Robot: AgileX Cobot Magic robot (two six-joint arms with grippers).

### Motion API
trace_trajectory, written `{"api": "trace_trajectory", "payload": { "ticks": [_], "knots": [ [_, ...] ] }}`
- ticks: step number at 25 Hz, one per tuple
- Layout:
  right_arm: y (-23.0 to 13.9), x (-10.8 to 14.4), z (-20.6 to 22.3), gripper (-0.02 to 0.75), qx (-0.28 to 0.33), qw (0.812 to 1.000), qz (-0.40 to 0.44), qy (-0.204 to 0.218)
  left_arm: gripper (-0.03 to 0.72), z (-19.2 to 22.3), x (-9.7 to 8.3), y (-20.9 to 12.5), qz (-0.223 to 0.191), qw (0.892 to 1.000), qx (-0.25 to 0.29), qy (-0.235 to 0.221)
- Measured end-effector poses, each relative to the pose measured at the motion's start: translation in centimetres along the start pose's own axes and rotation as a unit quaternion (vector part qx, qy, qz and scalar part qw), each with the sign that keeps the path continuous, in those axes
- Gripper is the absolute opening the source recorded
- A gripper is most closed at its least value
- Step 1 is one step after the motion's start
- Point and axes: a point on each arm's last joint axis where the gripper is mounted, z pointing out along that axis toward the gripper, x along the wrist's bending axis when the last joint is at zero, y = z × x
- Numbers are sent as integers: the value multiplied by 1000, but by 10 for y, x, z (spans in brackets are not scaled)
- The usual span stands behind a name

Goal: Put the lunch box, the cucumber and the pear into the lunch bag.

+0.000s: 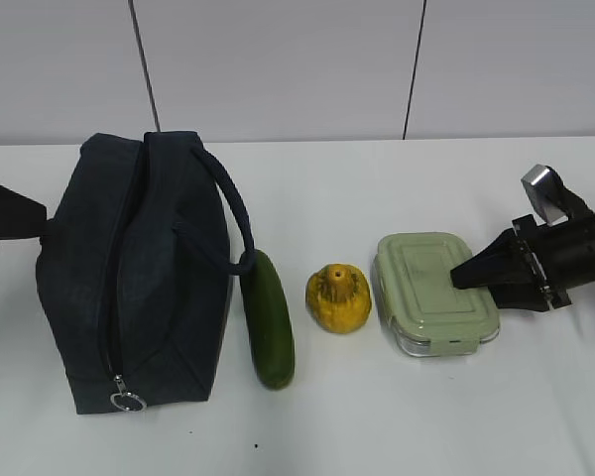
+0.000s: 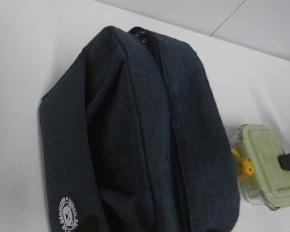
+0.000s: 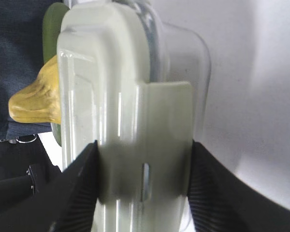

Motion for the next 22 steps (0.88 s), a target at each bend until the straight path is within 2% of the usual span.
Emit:
{"api": "trace_trajectory", "payload": {
  "ticks": [7,13,15,19,22],
  "knots": [
    [0,0,0,400,-1,1000,0,0,340,29,13,0,-9,999,52,-6],
    [1,0,0,400,-3,1000,1,0,290,52,6,-5,15,996,84,-23],
    [1,0,0,400,-3,1000,1,0,231,55,5,-6,19,996,85,-20],
    [0,0,0,400,-3,1000,3,0,50,55,5,-6,20,996,84,-18],
    [0,0,0,400,-3,1000,3,0,-1,55,5,-6,20,996,85,-19]
  ]
}}
